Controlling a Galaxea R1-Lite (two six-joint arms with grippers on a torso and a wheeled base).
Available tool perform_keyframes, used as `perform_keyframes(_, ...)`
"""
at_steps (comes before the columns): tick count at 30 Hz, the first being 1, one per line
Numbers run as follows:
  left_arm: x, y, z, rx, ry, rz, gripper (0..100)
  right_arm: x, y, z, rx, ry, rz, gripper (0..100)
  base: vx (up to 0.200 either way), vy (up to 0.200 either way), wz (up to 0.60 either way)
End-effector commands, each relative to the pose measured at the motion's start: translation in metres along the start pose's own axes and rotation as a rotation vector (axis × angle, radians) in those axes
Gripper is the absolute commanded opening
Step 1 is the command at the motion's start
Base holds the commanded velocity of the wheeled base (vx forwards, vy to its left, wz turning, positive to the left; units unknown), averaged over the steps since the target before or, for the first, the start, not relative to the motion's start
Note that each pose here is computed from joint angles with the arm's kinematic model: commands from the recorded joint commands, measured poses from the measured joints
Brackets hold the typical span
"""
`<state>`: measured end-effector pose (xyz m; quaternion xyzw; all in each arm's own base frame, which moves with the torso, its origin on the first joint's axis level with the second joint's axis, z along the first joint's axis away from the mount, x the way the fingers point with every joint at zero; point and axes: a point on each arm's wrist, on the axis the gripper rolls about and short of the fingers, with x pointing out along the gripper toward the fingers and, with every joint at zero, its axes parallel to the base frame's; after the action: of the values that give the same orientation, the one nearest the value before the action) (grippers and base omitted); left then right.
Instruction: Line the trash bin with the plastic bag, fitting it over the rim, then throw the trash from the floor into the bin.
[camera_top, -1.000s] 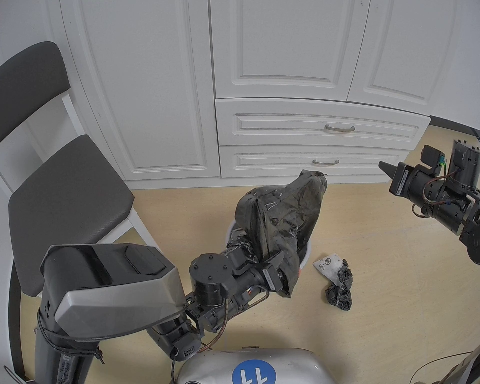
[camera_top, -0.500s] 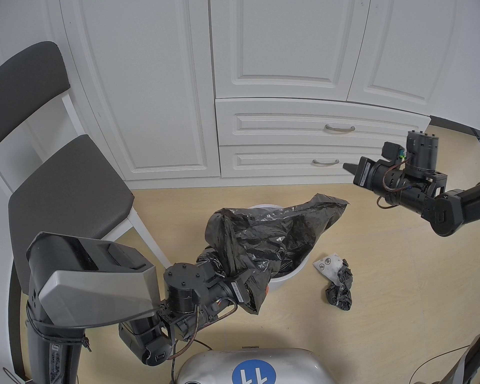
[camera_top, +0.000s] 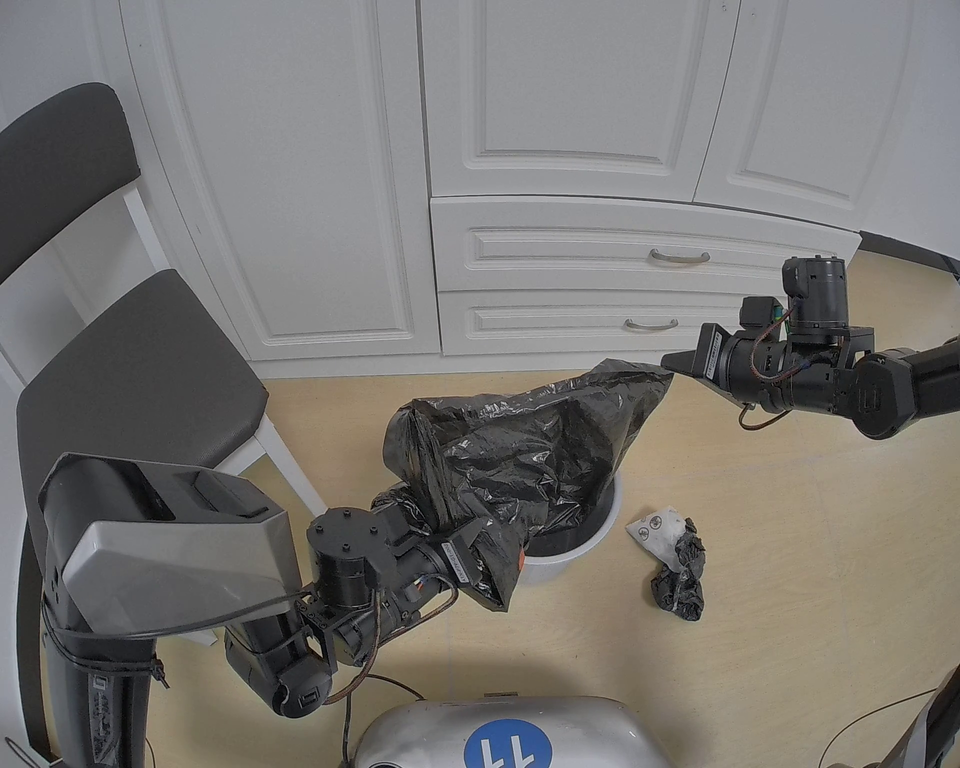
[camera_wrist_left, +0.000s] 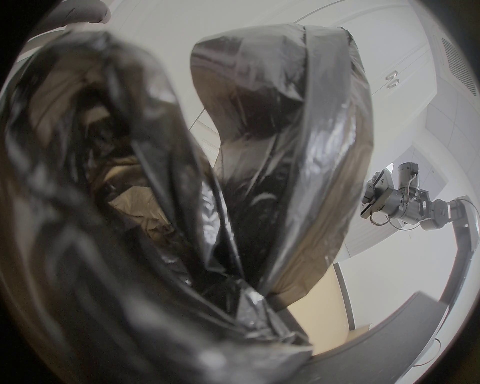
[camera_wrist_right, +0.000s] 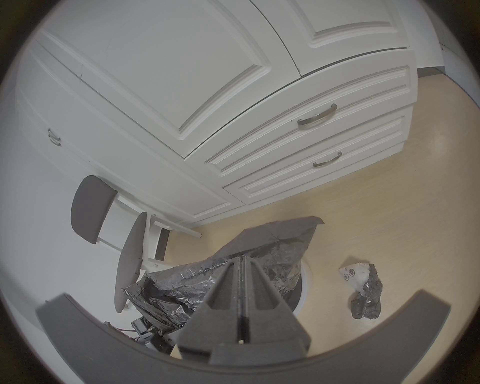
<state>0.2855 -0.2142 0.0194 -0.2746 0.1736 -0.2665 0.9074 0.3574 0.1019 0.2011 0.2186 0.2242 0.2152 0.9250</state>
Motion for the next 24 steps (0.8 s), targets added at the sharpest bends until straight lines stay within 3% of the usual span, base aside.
perform_keyframes(1, -0.002, -0.001, 0.001, 0.000, 0.000, -0.001, 0, 0.005, 0.000, -0.001, -0.003, 0.000, 0.006, 0, 0.000, 0.000, 0.00)
perform_keyframes(5, -0.002, -0.001, 0.000, 0.001, 0.004, -0.002, 0, 0.020, -0.002, -0.005, 0.005, 0.012, 0.002, 0, 0.000, 0.000, 0.00)
perform_keyframes(9, -0.002, -0.003, -0.002, 0.002, 0.008, -0.007, 0, 0.045, -0.003, -0.010, 0.101, 0.028, 0.006, 0, 0.000, 0.000, 0.00)
perform_keyframes(12, -0.002, -0.004, -0.001, 0.002, 0.006, -0.006, 0, 0.055, -0.008, -0.015, 0.116, 0.047, -0.005, 0, 0.000, 0.000, 0.00)
perform_keyframes(18, -0.003, -0.004, 0.000, 0.003, 0.002, -0.007, 0, 0.058, -0.008, -0.033, 0.114, 0.156, -0.035, 0, 0.000, 0.000, 0.00)
perform_keyframes(24, -0.002, 0.003, 0.008, -0.002, -0.022, 0.013, 0, 0.070, -0.004, -0.055, 0.053, 0.268, -0.038, 0, 0.000, 0.000, 0.00)
